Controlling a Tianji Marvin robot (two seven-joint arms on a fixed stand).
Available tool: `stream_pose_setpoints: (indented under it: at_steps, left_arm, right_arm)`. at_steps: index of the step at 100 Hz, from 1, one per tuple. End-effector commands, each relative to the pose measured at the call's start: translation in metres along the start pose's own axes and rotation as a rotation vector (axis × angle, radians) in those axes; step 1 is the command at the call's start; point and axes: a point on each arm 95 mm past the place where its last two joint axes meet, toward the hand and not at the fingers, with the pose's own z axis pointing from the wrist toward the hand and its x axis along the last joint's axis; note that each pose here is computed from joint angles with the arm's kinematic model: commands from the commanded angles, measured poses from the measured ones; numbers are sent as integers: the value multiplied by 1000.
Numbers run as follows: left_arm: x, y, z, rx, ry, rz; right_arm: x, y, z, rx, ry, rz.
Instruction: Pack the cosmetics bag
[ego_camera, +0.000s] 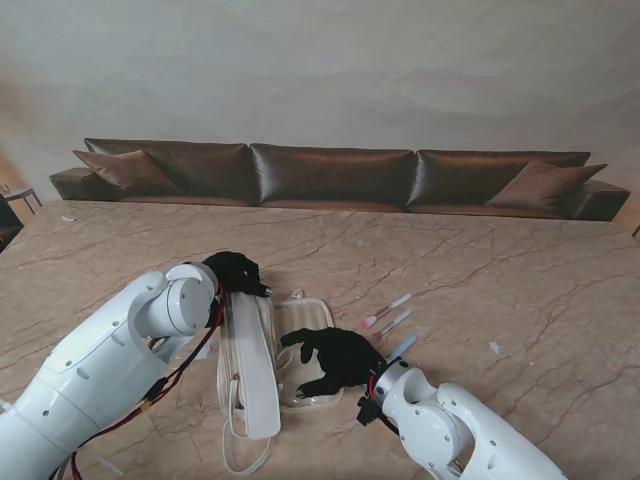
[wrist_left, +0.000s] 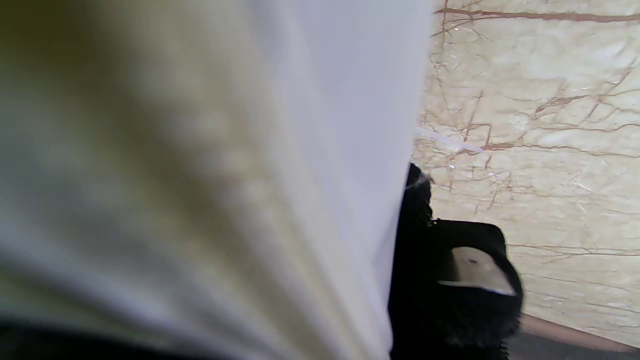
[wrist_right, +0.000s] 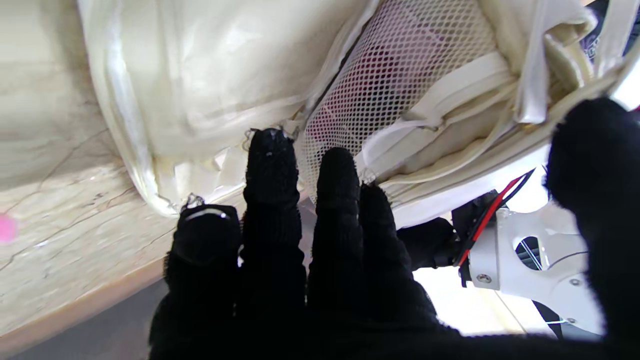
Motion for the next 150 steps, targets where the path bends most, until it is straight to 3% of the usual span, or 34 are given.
stream_pose_setpoints:
  at_steps: [1,30,65,114,150]
  left_arm:
    - [8,1,-1,-4,23,-8]
    - [11,0,-1,-12,62,-15]
    - [13,-3,1,-48,107,17]
    - [13,-1,3,8,55,26]
    - [8,-9,-17,65,-9,29]
  right_arm:
    - [3,1,-1,-19,1,-3]
    - [-1,13,-2,-52,-36,-41]
    - [-25,42,-8,-104,-182,-100]
    - [-44,44,-14,-86,-263,-72]
    - [-43,42,-14,-93,-272,-53]
